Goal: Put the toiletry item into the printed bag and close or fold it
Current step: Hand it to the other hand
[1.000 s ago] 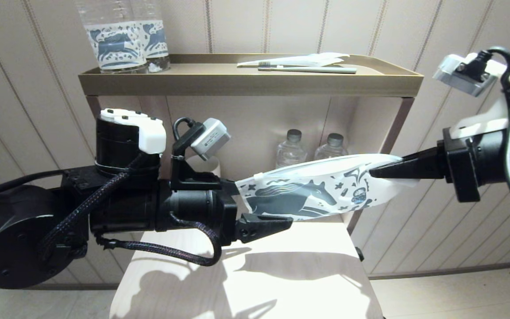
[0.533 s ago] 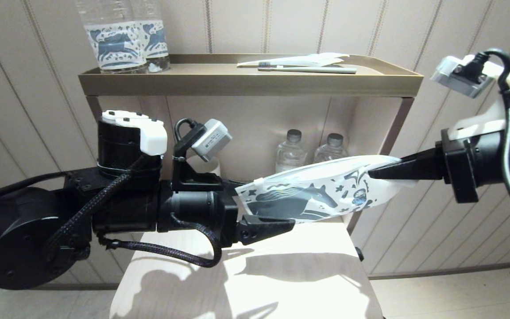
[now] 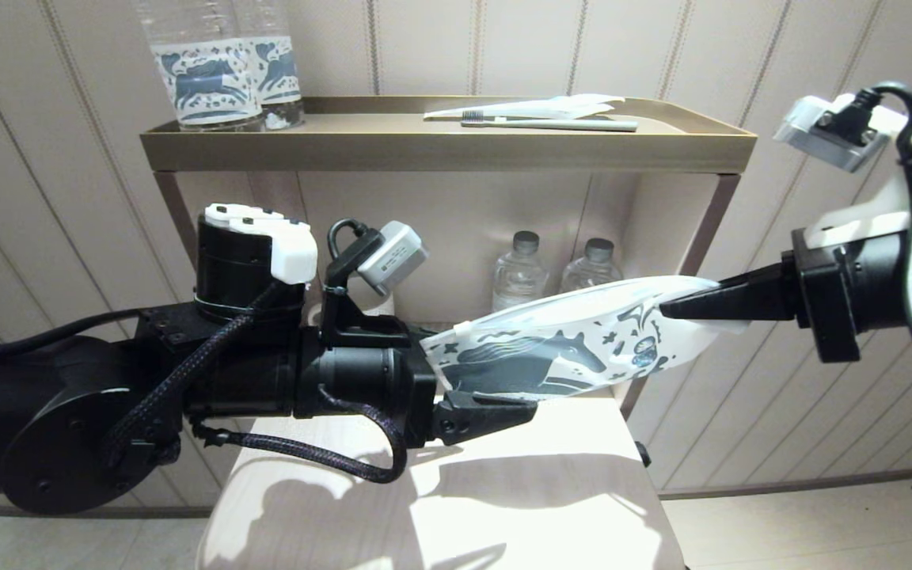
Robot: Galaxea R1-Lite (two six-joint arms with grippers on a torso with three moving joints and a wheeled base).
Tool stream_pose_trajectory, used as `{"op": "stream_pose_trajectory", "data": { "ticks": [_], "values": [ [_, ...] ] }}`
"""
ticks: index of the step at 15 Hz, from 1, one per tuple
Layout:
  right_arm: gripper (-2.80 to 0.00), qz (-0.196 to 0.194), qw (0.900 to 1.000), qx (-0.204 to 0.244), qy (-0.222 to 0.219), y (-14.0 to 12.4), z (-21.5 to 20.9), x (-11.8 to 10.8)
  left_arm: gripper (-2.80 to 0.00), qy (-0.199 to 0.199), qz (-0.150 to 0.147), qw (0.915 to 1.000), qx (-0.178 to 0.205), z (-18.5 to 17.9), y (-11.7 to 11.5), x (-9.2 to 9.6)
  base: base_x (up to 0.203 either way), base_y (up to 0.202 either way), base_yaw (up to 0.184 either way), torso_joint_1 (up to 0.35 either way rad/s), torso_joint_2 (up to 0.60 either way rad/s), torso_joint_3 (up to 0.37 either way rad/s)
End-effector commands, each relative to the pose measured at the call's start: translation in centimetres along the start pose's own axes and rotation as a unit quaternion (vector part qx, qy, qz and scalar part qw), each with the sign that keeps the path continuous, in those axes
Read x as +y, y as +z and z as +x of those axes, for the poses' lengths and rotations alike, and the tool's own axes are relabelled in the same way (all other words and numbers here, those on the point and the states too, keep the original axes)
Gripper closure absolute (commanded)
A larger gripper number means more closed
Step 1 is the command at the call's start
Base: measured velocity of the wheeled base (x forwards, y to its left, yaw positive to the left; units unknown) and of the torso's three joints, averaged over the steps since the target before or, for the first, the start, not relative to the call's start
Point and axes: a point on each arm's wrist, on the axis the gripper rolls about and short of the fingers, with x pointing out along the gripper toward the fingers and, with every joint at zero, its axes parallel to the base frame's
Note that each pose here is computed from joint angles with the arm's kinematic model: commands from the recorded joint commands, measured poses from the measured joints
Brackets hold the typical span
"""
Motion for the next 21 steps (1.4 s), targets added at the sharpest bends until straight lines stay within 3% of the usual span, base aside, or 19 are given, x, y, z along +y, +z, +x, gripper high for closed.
{"op": "stream_pose_trajectory", "data": {
  "ticks": [1,10,11,21],
  "values": [
    [0.00,-0.001,1.000,0.000,0.003,0.0,0.0,0.1,-2.80,-0.002,-0.002,1.0000,0.003,0.2,-0.2,0.1,0.000,0.000,0.000,0.000,0.00,0.000],
    [0.00,-0.001,1.000,0.001,0.003,0.0,0.1,0.0,-2.80,-0.006,-0.008,0.9999,0.002,0.5,-0.1,0.2,0.000,0.000,0.000,0.000,0.00,0.000],
    [0.00,-0.002,1.000,0.001,0.003,0.0,0.0,0.1,0.00,-0.009,-0.011,0.9999,0.001,0.6,0.0,0.0,0.000,0.000,0.000,0.000,0.00,0.000],
    [0.00,-0.004,1.000,-0.003,0.002,0.1,-0.2,0.2,0.00,-0.016,-0.014,0.9997,0.016,1.0,-0.8,-0.4,0.000,0.000,0.000,0.000,0.00,0.000]
  ]
}}
